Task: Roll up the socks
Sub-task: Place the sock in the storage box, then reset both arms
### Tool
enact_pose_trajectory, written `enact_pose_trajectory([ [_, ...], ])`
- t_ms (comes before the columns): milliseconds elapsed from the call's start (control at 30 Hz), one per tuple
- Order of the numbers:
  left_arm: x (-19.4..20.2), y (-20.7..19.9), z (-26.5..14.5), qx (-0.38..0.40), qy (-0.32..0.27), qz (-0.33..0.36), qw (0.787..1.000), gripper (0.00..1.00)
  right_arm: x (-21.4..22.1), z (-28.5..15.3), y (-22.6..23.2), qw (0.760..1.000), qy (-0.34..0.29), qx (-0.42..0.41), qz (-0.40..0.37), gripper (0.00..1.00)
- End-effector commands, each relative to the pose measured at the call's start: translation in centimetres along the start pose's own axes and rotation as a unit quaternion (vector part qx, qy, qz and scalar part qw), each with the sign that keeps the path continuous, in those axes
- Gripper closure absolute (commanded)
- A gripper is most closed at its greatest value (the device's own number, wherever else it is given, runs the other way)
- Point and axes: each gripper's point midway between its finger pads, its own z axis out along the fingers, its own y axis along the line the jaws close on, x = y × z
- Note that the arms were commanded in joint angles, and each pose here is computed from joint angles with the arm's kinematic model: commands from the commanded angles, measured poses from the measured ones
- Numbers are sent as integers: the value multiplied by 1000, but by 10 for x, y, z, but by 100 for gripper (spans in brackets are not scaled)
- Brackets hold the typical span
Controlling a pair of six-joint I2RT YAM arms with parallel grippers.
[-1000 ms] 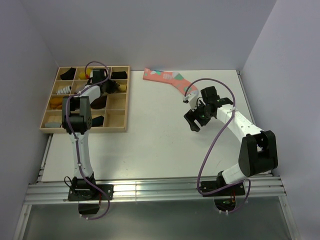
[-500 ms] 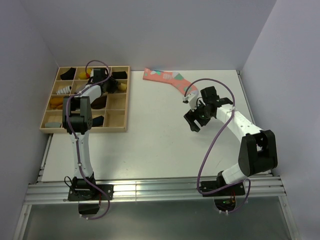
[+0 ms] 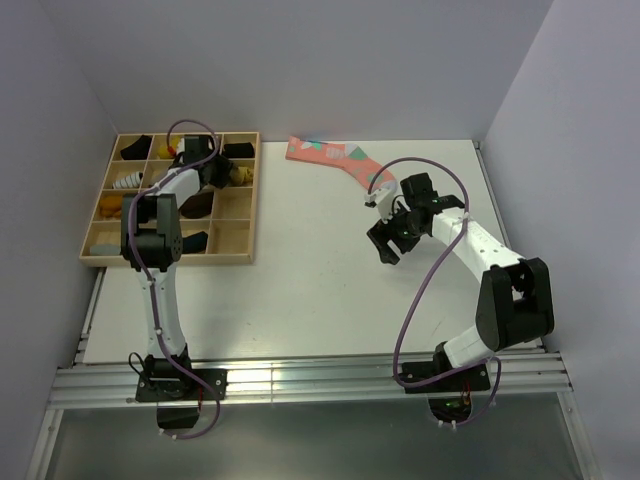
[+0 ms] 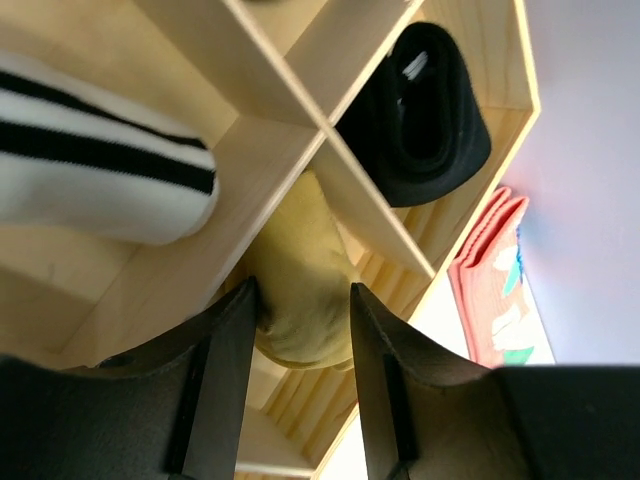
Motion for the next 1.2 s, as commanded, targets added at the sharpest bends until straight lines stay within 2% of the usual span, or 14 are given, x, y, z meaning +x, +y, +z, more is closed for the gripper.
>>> enact_pose_trajectory([
  [0, -19, -16, -24, -3, -23, 18, 1000, 53, -3, 1, -2, 1000, -5, -6, 0, 15],
  [333, -19, -16, -37, -12, -21, 38, 999, 54, -6, 1, 1, 1000, -4, -19, 1, 15],
  [800, -19, -25, -66, 11, -20, 64, 998, 49, -10, 5, -1, 1000, -7, -19, 8, 14],
  [1000, -29, -43, -106, 38, -42, 90, 994, 49, -24, -5, -5, 999, -40, -5, 17, 13],
  [1167, -16, -64, -159, 74, -60, 145, 985, 49, -40, -21, -4, 996, -84, 2, 30, 9],
])
